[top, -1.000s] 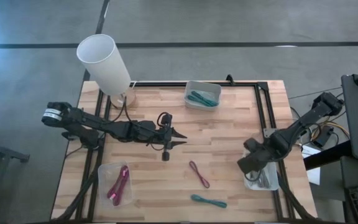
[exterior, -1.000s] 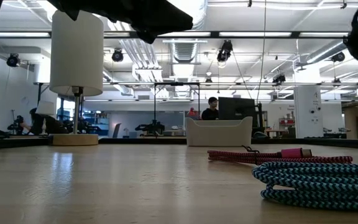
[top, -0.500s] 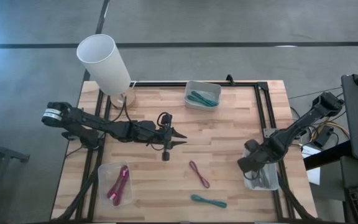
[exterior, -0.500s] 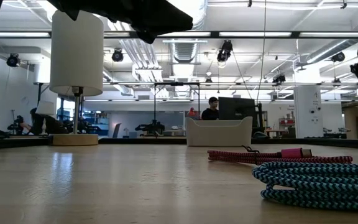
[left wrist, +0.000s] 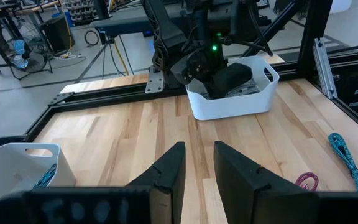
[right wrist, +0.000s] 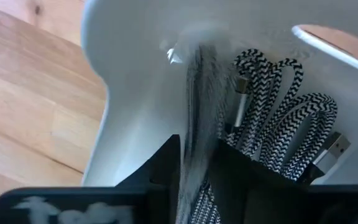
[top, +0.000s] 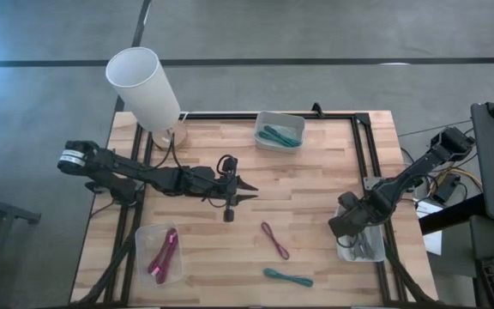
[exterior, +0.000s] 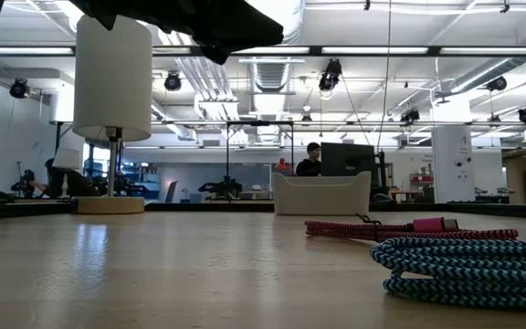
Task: Pick & Place USB Port
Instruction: Put the white striped charger cable into the white striped bin, then put the pink striped charger cable into the transparent bin
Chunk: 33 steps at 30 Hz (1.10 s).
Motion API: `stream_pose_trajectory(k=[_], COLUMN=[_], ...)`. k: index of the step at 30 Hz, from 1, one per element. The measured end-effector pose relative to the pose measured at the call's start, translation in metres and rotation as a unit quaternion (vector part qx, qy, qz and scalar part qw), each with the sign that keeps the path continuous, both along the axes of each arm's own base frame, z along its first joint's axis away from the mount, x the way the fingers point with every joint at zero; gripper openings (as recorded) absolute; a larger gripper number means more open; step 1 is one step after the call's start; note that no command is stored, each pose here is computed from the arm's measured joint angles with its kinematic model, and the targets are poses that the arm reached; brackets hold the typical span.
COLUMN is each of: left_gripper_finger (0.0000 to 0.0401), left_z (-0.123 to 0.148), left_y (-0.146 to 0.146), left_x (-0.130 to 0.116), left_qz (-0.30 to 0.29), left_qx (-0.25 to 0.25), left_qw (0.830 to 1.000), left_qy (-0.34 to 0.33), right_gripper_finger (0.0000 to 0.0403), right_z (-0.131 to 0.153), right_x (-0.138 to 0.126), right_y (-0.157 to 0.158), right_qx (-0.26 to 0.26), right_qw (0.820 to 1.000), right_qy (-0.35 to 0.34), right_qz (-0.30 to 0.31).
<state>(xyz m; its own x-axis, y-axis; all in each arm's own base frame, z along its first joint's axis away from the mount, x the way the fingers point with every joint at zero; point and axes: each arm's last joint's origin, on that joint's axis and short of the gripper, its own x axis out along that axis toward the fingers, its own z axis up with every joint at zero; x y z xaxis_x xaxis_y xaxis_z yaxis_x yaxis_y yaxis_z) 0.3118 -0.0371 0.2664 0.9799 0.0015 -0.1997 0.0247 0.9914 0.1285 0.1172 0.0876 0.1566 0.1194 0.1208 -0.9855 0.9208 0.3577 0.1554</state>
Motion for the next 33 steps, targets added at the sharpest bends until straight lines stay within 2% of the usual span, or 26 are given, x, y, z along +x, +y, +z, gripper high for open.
stream_pose_trajectory(k=[8,16,25,30,33], left_gripper_finger=[0.009,0.009,0.009,0.009,0.009], left_z=[0.0,0.0,-0.009,-0.014,-0.018], left_y=[0.0,0.0,-0.001,-0.002,-0.003], left_x=[0.0,0.0,-0.002,-0.002,0.001], left_qz=[0.0,0.0,-0.022,-0.042,-0.053], left_qx=[0.0,0.0,0.0,-0.007,-0.009], left_qw=[1.0,1.0,0.999,0.997,0.996], left_qy=[0.0,0.0,0.049,0.068,0.069], right_gripper_finger=[0.0111,0.0109,0.0102,0.0104,0.01], right_z=[0.012,0.048,0.085,0.087,0.085], right_x=[0.007,0.022,0.038,0.041,0.041], right_y=[0.005,0.016,0.017,0.014,0.012], right_qx=[0.012,0.039,-0.077,-0.155,-0.18], right_qw=[1.0,0.995,0.969,0.95,0.945], right_qy=[-0.023,-0.082,-0.218,-0.252,-0.257], right_qz=[0.01,0.041,0.084,0.096,0.093])
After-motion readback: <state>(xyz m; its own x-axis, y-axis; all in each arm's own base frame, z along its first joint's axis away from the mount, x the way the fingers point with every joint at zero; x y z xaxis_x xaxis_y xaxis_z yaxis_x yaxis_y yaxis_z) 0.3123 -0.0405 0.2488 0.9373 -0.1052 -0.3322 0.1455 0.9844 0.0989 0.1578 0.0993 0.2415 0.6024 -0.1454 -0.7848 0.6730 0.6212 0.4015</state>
